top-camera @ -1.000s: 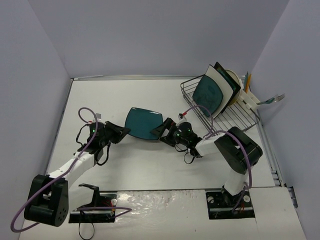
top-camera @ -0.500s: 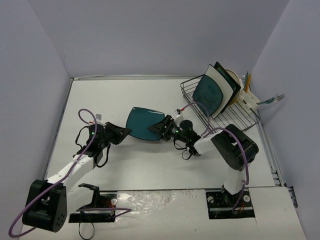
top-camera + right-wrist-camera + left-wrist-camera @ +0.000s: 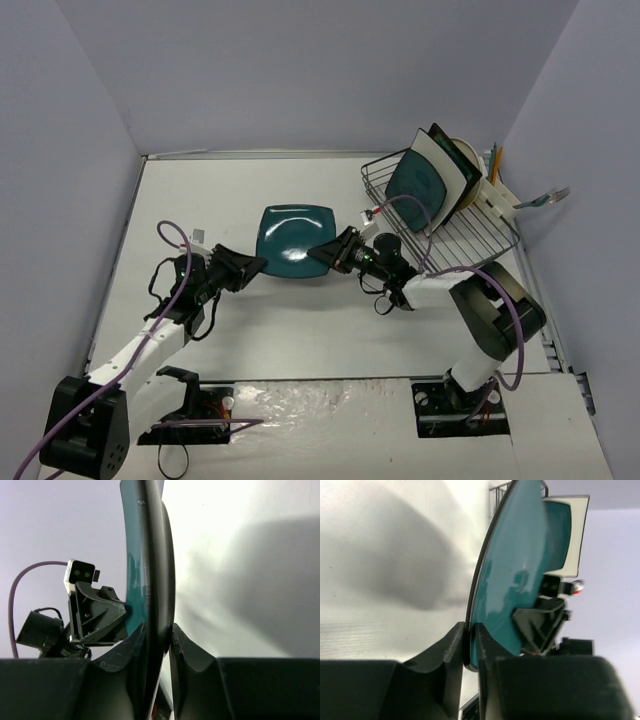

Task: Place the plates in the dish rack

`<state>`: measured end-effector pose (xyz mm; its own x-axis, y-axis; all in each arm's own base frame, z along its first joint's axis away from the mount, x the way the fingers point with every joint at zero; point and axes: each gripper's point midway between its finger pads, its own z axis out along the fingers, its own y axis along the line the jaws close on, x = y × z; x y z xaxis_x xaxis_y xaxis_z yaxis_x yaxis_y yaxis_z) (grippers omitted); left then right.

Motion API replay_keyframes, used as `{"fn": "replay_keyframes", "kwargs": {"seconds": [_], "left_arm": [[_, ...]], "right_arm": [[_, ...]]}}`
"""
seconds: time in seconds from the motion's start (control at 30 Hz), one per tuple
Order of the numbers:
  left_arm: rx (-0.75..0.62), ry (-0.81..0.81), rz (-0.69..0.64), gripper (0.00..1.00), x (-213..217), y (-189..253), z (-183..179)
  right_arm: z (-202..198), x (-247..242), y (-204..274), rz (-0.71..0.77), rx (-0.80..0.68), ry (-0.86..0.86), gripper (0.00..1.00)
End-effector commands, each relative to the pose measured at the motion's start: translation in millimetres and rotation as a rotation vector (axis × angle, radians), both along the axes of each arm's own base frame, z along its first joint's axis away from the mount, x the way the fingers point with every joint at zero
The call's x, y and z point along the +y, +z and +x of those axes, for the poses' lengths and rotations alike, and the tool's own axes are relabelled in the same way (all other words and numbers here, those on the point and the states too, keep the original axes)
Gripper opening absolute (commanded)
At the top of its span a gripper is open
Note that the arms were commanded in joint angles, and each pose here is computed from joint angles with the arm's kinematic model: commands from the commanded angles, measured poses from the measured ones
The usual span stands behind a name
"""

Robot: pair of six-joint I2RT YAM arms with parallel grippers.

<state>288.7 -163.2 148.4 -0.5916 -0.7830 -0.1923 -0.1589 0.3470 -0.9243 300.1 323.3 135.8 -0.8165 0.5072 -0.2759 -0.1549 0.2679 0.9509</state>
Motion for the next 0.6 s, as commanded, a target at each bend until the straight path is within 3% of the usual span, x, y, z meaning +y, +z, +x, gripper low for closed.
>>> {"fn": "replay_keyframes", "kwargs": {"seconds": [0.0,0.07,0.13,0.2,0.33,0.57], "left_arm": [[-0.171,-0.037,0.012,0.28,-4,52,9],[-0.168,-0.045,0.038,0.58,-4,51,8],[-0.139,-0.055,0.078,0.75,-2,45,4],[-0.151,-0.057,0.126,0.86,2,47,5],[-0.146,-0.07,0.271,0.97,13,53,2],[-0.098,-0.094,0.819,0.97,77,54,-9]], "right_arm": [[22,-17,78,-0.061,-0.371,-0.043,0.0],[26,-28,83,-0.133,-0.383,-0.049,0.0],[33,-40,89,-0.219,-0.407,-0.064,0.0],[44,-53,109,-0.314,-0.464,-0.087,0.0],[61,-102,123,-0.615,-0.524,-0.118,0.0],[97,-189,187,-1.057,-0.616,-0.24,0.0]]}}
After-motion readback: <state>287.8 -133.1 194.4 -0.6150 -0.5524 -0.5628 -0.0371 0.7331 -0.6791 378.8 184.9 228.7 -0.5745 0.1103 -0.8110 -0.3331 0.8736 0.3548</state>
